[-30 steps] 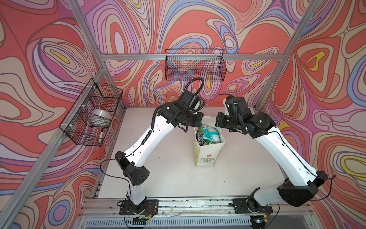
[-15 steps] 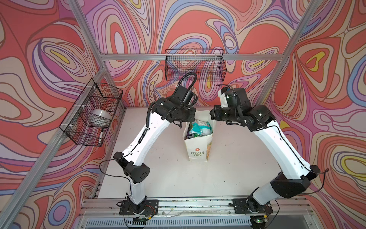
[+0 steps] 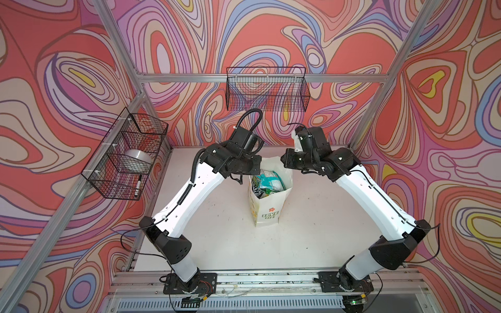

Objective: Place the snacks into the paper bag
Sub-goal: Place the paper bag at the center of the table, then reset both arms

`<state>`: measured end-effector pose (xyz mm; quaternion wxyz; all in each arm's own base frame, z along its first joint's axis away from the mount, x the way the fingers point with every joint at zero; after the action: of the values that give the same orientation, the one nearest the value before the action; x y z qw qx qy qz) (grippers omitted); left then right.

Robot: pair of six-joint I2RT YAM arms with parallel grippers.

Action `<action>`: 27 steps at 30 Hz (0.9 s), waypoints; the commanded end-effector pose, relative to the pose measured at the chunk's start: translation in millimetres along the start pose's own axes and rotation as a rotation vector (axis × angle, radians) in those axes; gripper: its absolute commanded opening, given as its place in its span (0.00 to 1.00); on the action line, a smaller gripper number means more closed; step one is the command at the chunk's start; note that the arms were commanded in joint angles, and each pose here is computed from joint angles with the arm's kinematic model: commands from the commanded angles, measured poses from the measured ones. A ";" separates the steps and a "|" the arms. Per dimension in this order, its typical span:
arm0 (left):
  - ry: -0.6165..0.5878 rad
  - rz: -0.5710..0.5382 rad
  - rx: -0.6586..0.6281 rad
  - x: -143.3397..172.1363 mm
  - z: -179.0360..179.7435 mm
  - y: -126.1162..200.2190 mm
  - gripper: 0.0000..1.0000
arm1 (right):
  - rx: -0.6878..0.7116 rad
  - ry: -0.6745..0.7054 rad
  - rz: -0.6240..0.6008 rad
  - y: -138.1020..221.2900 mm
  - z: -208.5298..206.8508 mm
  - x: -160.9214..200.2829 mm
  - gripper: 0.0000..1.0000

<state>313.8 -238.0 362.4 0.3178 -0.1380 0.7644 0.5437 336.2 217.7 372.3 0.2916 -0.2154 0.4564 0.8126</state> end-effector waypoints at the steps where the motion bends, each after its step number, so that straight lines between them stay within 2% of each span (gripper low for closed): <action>1: 0.023 -0.115 0.051 -18.1 -7.3 19.4 0.23 | -0.020 -0.031 -0.130 26.3 3.3 -18.1 0.54; 4: 0.026 -0.128 0.037 -18.6 -4.3 21.9 0.41 | -0.007 -0.047 -0.149 33.3 0.3 -19.6 0.80; 7: 0.022 -0.145 0.046 -19.9 -4.0 29.6 0.59 | -0.011 -0.060 -0.162 45.0 1.7 -23.1 0.97; 12: 0.012 -0.165 0.081 -17.5 1.4 52.1 0.87 | 0.039 -0.102 -0.247 79.5 -9.3 -30.7 0.98; 14: 0.000 -0.166 0.086 -12.4 5.0 61.6 0.94 | 0.054 -0.104 -0.284 94.0 -14.0 -32.9 0.98; 20: -0.017 -0.226 0.001 5.2 28.4 99.8 1.00 | 0.107 -0.066 -0.377 130.9 -27.4 -37.3 0.98; 23: -0.003 -0.326 -0.079 10.1 45.7 121.1 1.00 | 0.147 -0.047 -0.434 145.3 -38.1 -37.2 0.98; 27: 0.087 -0.510 -0.289 21.5 85.3 130.8 1.00 | 0.227 -0.008 -0.534 153.0 -56.5 -36.8 0.98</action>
<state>244.2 -136.3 429.2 0.3958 -0.3033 0.6996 0.5119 262.6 109.0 467.7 0.4965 -0.2749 0.4349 0.6991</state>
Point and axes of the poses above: each gripper's point midway between its finger pads, its own y axis back along the fingers, its own z axis along the line the jaws close on, x = y × z, the point moved 4 cm from there along y, back along the fingers, and after that the axes turned 7 degrees about -y, right-handed, at the moved point
